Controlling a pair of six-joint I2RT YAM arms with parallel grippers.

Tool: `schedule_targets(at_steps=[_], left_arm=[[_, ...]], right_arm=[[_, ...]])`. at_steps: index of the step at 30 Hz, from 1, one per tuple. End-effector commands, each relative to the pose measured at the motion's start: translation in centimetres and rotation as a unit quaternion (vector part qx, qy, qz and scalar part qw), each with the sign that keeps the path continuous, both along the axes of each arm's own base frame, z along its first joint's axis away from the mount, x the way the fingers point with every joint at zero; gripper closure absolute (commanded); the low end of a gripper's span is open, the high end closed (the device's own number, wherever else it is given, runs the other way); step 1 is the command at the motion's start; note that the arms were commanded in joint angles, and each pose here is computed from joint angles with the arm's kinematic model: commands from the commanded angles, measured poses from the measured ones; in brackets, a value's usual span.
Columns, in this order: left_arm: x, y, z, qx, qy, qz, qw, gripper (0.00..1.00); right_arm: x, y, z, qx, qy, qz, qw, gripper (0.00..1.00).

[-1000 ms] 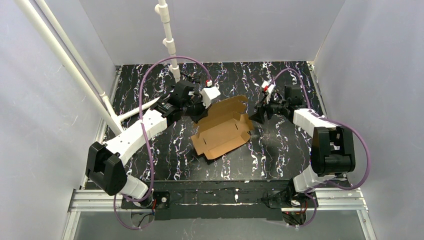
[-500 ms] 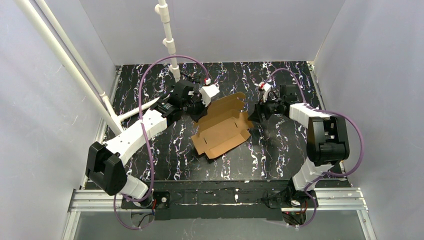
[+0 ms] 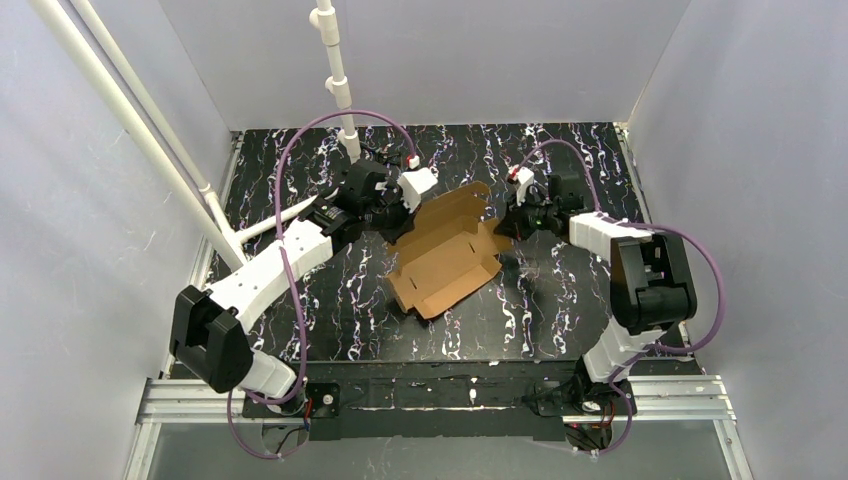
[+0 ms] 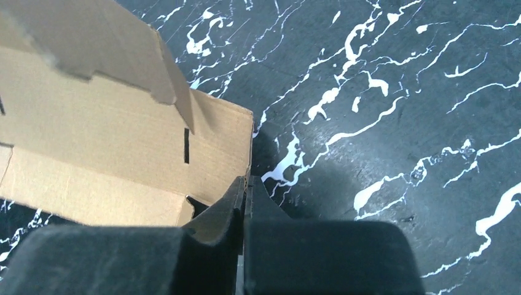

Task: Fold the paper box

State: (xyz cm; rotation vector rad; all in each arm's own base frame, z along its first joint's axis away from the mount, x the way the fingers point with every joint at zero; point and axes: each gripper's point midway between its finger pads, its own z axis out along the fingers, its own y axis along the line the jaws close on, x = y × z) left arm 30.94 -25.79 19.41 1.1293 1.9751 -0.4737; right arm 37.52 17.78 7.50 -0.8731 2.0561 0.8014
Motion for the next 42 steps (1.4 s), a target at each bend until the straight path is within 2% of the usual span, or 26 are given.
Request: schedule_targets(at_steps=[1,5,11,16,24,30,42], left_arm=[[-0.8,0.0,3.4,-0.027,-0.020,-0.005,0.999,1.00],[-0.9,-0.1,4.3,-0.039,-0.020,0.002,0.999,1.00],[-1.8,-1.0,5.7,-0.079,0.006,0.002,0.997,1.00],[-2.1,-1.3,5.4,-0.088,0.028,0.003,0.996,1.00],[-2.2,-1.9,5.0,-0.112,0.066,0.015,0.991,1.00],[-2.6,-2.0,5.1,-0.117,0.073,0.002,0.990,1.00],[-4.8,-2.8,3.9,-0.131,0.125,-0.035,0.983,1.00]], right_arm=[[0.7,0.8,5.1,0.048,-0.098,-0.009,0.994,0.99],[0.6,1.3,7.2,0.058,-0.151,-0.011,0.987,0.99],[1.1,1.5,7.6,0.036,-0.198,-0.033,0.979,0.99],[1.3,1.8,8.2,0.030,-0.240,-0.053,0.969,0.99],[1.4,1.7,8.8,0.062,-0.300,-0.078,0.949,0.99],[0.2,2.2,8.3,0.077,-0.317,-0.053,0.944,0.99],[-2.6,1.7,5.1,0.075,-0.286,-0.004,0.955,0.99]])
